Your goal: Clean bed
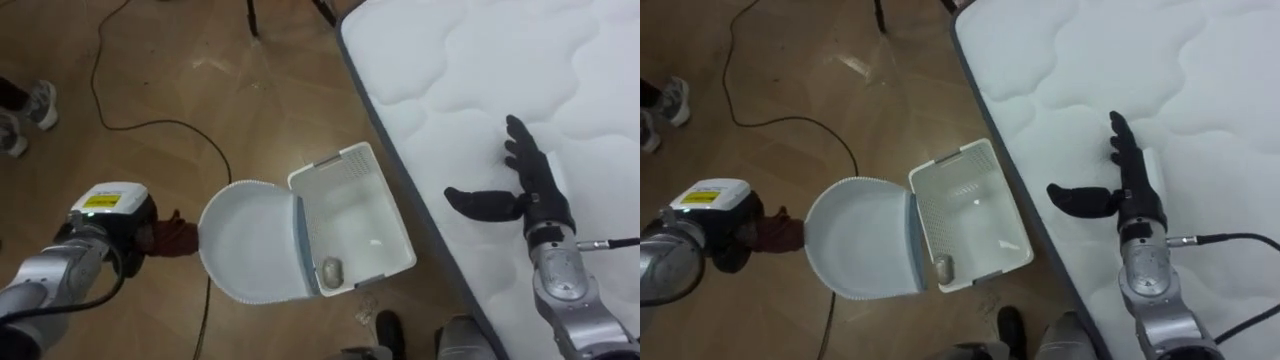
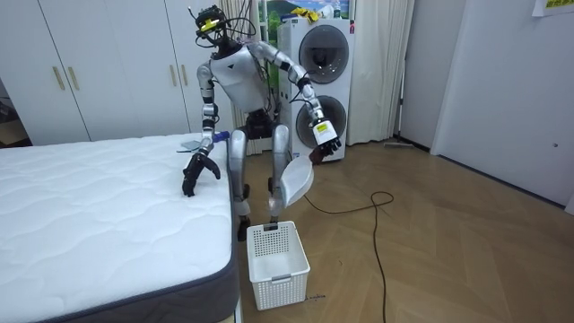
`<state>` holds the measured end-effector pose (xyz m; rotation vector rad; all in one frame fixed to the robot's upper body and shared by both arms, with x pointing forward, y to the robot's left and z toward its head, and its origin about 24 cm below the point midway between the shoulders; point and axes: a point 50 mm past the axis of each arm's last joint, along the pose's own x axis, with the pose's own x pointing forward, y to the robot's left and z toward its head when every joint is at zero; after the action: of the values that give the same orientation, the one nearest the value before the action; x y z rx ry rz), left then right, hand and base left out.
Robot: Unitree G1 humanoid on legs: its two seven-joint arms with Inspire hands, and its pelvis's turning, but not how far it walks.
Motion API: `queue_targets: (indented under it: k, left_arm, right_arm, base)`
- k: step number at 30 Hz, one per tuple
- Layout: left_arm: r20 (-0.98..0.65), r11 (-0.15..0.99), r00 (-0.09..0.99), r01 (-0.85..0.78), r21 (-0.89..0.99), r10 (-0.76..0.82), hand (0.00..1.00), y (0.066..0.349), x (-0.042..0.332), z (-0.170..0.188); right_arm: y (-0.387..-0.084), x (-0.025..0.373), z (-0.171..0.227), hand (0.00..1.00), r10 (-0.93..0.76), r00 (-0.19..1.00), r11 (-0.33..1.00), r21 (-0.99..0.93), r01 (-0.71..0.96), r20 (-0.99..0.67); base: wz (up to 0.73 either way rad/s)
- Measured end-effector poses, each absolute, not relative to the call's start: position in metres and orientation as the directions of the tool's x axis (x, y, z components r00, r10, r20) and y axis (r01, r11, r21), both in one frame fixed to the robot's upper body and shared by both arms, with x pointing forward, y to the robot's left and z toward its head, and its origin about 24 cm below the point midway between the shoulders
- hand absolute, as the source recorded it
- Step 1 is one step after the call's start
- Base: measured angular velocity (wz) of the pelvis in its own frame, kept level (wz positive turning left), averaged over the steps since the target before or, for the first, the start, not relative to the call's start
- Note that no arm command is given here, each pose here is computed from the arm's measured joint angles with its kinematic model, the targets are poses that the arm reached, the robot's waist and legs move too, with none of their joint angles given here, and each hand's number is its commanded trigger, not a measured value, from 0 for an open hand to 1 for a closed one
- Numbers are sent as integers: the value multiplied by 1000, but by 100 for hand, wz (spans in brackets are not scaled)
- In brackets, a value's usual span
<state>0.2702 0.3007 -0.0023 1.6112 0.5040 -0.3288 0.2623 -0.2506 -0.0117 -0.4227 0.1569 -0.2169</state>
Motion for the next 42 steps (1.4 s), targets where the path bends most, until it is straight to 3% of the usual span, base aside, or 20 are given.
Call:
queue_targets:
  k: [8, 32, 42]
  left_arm:
    - [-478, -52, 853, 498, 866, 207, 100, 322, 269, 5]
    - [-443, -55, 875, 460, 886, 194, 100, 320, 273, 9]
    - [-368, 128, 929, 360, 924, 43, 100, 289, 271, 11]
  right_arm:
    - [-249, 257, -11, 0, -236, 966, 892, -418, 173, -102]
    - [-253, 248, -19, 0, -227, 963, 892, -428, 145, -148]
    - [-264, 226, -44, 0, -252, 930, 911, -390, 135, -266]
  base:
    - [-3]
    - [1]
    - [1]
